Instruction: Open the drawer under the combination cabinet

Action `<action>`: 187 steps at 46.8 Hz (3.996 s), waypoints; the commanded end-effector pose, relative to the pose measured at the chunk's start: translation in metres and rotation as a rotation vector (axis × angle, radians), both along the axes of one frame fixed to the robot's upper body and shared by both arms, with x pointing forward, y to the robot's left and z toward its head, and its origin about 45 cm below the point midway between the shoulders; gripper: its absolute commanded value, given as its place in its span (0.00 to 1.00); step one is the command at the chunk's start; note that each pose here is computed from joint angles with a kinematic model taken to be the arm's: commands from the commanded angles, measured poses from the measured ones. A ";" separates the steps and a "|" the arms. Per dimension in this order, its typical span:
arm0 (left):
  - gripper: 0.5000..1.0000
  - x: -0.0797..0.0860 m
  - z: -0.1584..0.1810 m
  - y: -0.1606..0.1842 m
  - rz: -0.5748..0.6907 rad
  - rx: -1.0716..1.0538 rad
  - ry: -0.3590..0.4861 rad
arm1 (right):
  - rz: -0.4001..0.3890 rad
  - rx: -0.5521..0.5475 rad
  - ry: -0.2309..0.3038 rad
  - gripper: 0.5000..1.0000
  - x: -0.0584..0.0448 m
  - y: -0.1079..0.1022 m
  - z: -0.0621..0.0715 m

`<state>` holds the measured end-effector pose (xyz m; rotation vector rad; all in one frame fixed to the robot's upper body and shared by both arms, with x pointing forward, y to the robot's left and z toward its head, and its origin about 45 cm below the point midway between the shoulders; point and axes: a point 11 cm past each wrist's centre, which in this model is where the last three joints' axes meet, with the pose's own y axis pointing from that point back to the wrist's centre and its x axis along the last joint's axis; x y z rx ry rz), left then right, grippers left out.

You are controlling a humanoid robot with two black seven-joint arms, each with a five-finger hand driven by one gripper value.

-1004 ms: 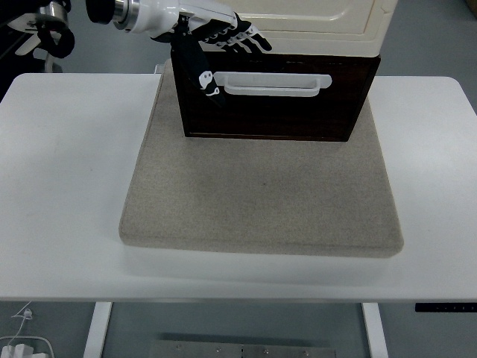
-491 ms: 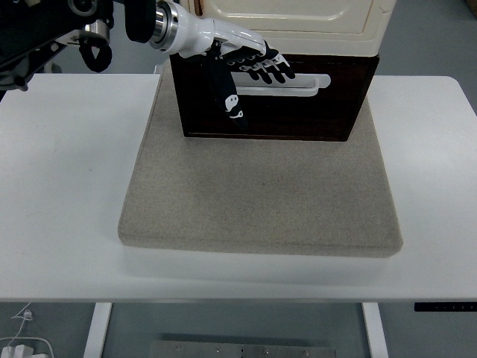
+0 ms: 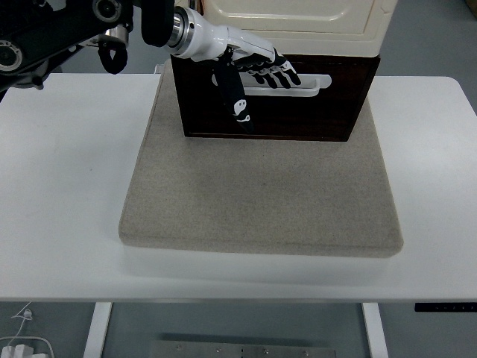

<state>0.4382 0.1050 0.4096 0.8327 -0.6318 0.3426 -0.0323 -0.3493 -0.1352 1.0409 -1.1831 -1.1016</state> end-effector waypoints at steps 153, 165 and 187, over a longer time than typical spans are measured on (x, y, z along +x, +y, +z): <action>0.89 0.009 -0.039 -0.024 0.079 0.042 -0.115 | 0.000 0.000 0.000 0.86 0.000 0.000 0.000; 0.89 0.008 -0.040 -0.024 0.077 0.043 -0.112 | 0.000 0.000 0.000 0.86 0.000 0.000 0.000; 0.90 0.007 -0.040 -0.021 0.075 0.046 -0.109 | 0.000 0.000 0.000 0.86 0.000 0.000 0.000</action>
